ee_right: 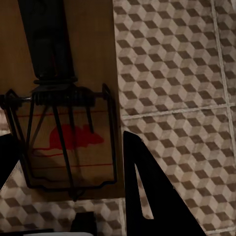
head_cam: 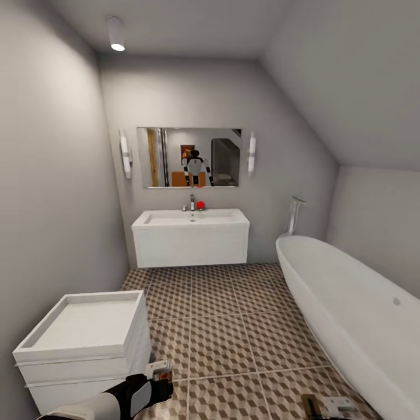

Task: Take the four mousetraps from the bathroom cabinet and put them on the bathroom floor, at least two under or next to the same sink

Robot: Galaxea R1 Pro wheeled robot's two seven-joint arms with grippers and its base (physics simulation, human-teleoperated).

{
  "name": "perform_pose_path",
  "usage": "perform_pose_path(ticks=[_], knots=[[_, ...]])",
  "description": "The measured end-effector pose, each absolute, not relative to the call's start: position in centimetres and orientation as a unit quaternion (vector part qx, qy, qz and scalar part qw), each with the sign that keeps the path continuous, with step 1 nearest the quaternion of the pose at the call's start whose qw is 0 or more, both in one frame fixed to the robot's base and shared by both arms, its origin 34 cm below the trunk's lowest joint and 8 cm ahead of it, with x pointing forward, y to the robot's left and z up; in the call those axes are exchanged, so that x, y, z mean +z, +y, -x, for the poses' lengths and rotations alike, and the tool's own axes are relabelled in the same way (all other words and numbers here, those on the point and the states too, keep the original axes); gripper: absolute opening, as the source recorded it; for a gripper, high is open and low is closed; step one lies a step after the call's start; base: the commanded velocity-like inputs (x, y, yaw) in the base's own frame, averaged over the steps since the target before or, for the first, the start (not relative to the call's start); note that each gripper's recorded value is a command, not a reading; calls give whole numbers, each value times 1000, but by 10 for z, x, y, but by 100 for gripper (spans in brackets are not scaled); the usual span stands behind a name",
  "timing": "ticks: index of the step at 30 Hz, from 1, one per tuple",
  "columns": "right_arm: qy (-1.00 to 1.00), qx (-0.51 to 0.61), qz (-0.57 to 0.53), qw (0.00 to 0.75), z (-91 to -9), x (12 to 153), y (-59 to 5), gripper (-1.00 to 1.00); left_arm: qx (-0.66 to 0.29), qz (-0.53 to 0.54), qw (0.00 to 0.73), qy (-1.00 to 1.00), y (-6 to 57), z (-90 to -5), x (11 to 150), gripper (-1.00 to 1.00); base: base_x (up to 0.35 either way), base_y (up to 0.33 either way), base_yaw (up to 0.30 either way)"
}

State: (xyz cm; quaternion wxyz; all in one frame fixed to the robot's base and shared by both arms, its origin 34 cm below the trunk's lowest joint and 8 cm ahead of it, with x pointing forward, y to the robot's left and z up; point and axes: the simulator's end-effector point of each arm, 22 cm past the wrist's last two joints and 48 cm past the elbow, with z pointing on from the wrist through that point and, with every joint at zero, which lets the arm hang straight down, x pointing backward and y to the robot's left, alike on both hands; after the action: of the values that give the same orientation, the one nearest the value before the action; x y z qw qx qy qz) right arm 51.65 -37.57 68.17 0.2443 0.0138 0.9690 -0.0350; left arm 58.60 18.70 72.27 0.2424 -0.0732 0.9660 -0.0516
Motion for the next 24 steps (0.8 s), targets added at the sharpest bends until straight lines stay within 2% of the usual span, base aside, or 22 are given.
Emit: perform_pose_path(ticks=[3,8,15,20,24], knots=[[969,-35,-14,245,-517,682,-376,-100,-54,71,242,966,182,-586,723,-100,324,0,5],[968,-30,-10,251,-522,685,-373,-100,-86,50,246,964,122,-586,733,-100,327,0,1],[949,-15,8,316,-583,725,-353,-100,-60,62,284,955,133,-621,761,-100,331,0,0],[945,12,22,327,-613,749,-308,-100,-54,65,288,954,136,-623,762,-100,332,0,0],[944,17,27,329,-617,752,-297,-100,-54,65,290,953,136,-624,763,-100,332,0,0]])
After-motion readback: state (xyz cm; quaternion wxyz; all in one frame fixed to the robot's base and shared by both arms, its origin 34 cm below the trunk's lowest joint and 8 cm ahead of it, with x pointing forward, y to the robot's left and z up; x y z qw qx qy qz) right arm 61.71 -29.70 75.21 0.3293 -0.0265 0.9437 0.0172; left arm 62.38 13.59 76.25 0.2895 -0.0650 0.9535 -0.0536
